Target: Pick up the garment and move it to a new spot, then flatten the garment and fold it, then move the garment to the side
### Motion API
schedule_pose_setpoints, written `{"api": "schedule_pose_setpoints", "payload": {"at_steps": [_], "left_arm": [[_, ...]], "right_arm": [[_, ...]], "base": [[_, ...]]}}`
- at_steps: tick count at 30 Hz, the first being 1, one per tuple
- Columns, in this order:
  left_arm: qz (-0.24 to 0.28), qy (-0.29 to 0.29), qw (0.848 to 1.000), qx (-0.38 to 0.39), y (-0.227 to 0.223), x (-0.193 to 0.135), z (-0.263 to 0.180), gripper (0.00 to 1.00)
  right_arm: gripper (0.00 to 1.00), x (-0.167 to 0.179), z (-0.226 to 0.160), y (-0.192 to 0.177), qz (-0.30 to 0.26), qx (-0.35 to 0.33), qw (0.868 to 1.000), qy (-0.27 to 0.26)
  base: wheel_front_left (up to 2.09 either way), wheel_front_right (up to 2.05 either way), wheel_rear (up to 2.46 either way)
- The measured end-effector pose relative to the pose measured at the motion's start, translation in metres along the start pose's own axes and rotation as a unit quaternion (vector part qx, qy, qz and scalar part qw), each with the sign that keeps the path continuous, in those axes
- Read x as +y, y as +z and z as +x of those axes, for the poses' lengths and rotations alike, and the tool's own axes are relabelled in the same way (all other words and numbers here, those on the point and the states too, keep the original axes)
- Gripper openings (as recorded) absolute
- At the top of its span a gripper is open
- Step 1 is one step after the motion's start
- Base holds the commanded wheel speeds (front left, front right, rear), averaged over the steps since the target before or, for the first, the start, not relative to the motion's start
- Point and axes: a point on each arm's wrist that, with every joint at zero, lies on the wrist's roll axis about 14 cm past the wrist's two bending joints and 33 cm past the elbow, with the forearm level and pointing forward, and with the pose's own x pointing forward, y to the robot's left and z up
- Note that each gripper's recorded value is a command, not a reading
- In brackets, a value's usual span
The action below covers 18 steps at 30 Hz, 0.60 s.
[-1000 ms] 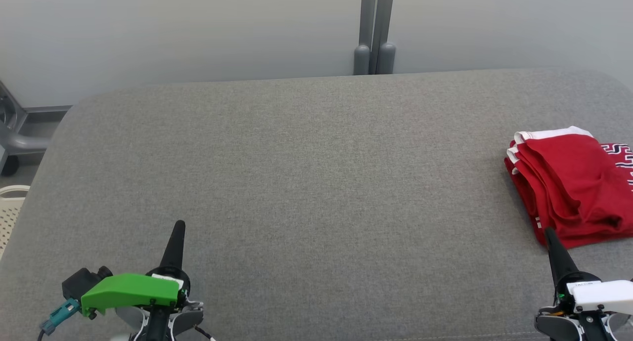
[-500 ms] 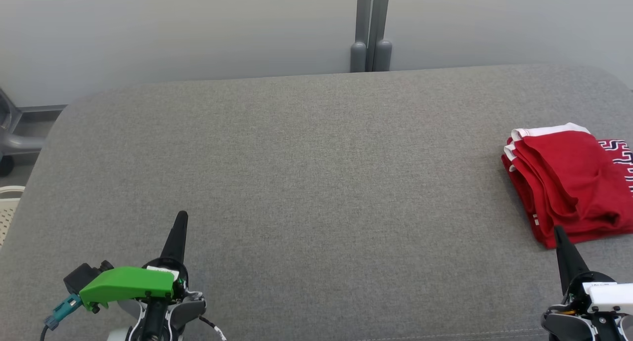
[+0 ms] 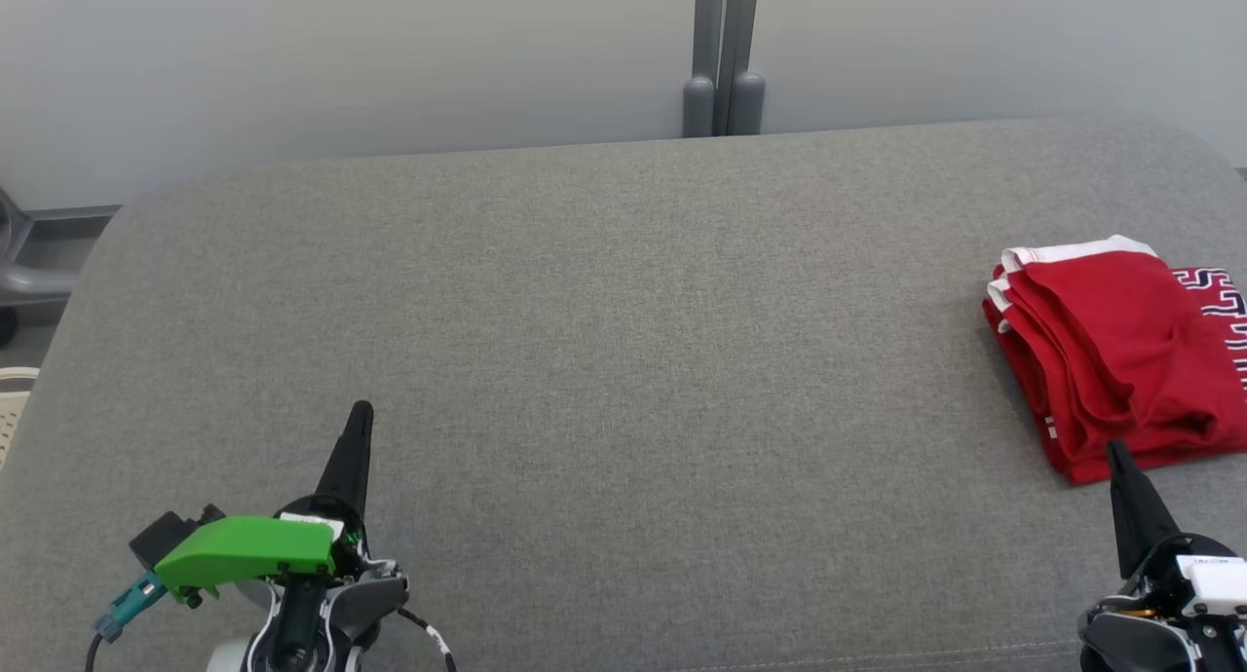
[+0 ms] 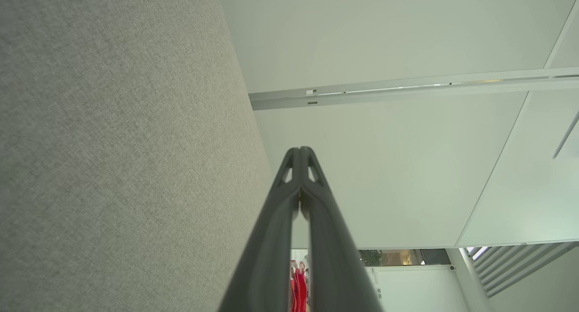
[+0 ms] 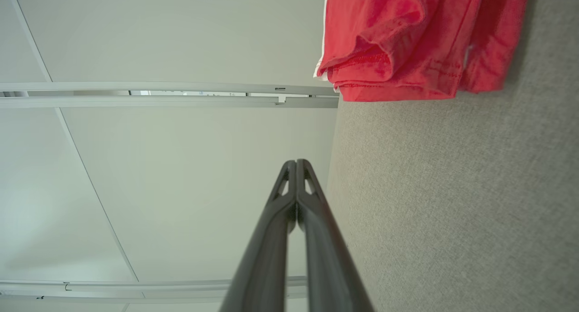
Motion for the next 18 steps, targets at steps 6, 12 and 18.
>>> {"api": "schedule_pose_setpoints", "payload": {"at_steps": [6, 12, 18], "left_arm": [[-0.02, -0.006, 1.0, 0.003, -0.0016, -0.0035, 0.0034, 0.0], [-0.029, -0.012, 0.999, 0.006, -0.0029, -0.0071, 0.006, 0.0], [-0.029, -0.012, 0.999, 0.006, -0.0029, -0.0071, 0.006, 0.0]], "right_arm": [[0.0, 0.0012, -0.0013, 0.0044, 0.016, -0.005, 1.0, 0.003], [0.0, 0.0016, -0.0023, 0.0072, 0.027, -0.009, 1.0, 0.005], [0.0, 0.0015, -0.0023, 0.0072, 0.027, -0.009, 1.0, 0.005]], "base": [[0.0, 0.0, 0.0], [0.0, 0.0, 0.0], [0.0, 0.0, 0.0]]}}
